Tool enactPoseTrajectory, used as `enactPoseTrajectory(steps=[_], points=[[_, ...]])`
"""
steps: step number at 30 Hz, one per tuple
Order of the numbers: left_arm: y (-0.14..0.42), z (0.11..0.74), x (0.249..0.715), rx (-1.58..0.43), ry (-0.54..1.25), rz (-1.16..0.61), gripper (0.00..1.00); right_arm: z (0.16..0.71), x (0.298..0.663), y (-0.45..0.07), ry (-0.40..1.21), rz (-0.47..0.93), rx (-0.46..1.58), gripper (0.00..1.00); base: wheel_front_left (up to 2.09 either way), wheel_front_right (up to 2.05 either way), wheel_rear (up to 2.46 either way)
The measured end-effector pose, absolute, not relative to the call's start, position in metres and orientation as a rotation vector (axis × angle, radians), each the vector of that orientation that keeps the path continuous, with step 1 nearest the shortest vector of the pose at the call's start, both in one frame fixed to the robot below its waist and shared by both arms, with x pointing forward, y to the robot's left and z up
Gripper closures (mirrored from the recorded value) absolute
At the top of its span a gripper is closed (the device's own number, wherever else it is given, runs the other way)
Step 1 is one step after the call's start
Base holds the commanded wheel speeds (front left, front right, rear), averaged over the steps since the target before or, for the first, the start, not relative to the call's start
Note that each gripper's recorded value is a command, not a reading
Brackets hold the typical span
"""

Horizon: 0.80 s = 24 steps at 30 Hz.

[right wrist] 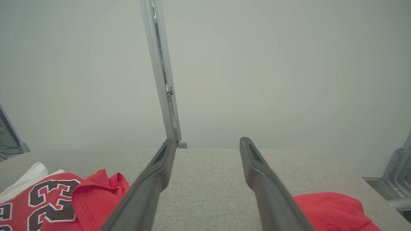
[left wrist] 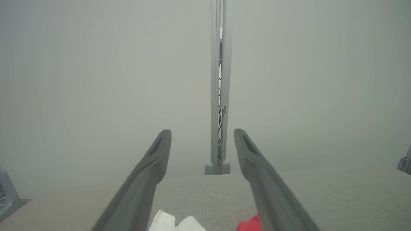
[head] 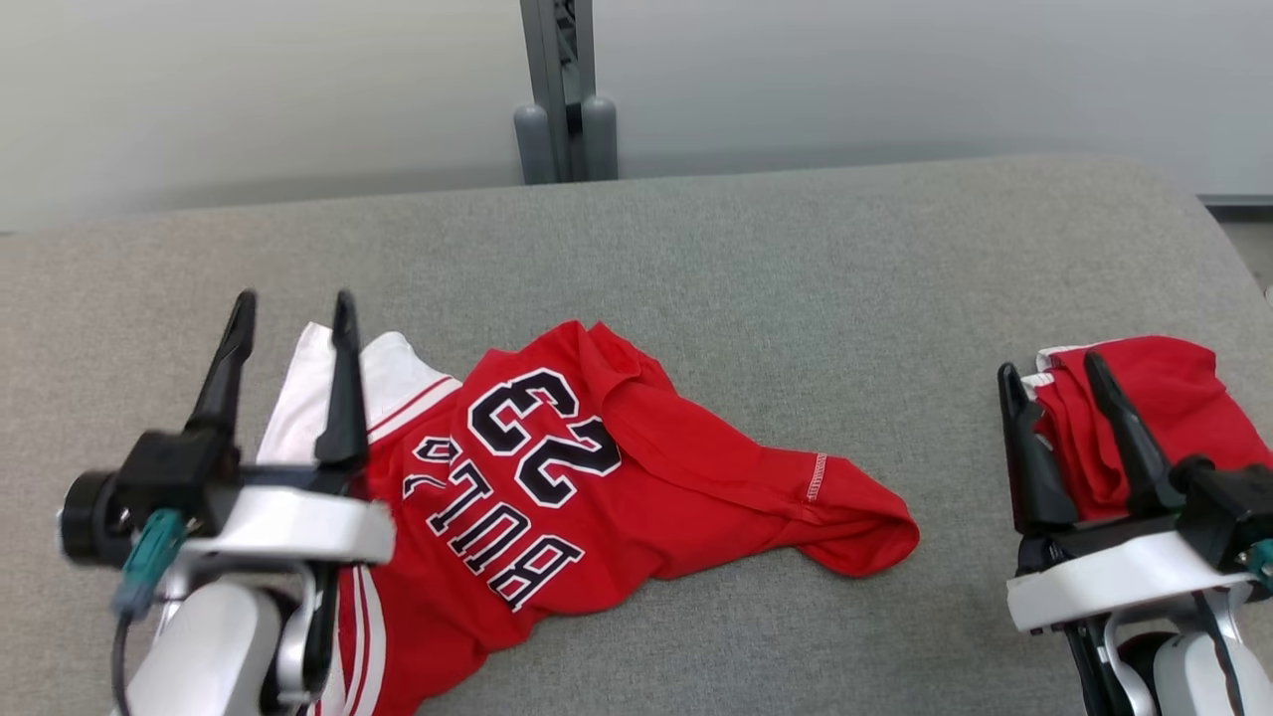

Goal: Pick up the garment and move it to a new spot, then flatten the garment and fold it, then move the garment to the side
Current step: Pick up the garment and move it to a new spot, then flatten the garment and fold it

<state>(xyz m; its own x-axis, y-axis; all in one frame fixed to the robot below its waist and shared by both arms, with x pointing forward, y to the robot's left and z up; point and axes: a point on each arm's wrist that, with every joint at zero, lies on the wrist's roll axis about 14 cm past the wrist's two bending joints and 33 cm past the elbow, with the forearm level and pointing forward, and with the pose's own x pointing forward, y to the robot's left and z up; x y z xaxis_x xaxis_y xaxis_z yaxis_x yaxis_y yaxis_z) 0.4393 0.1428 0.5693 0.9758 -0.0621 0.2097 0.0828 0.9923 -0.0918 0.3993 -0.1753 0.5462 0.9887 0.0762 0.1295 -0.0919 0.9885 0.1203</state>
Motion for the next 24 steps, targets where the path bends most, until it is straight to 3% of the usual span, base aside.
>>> enactPoseTrajectory(steps=[9, 24], points=[[0.18, 0.55, 0.405, -0.085, -0.165, -0.005, 0.0, 0.545, 0.383, -0.172, -0.106, 0.093, 0.118, 0.0, 0.0, 0.0, 0.0], [0.18, 0.536, 0.377, -0.068, -0.117, -0.028, 0.0, 0.54, 0.357, -0.176, -0.083, 0.078, 0.113, 0.0, 0.0, 0.0, 0.0]])
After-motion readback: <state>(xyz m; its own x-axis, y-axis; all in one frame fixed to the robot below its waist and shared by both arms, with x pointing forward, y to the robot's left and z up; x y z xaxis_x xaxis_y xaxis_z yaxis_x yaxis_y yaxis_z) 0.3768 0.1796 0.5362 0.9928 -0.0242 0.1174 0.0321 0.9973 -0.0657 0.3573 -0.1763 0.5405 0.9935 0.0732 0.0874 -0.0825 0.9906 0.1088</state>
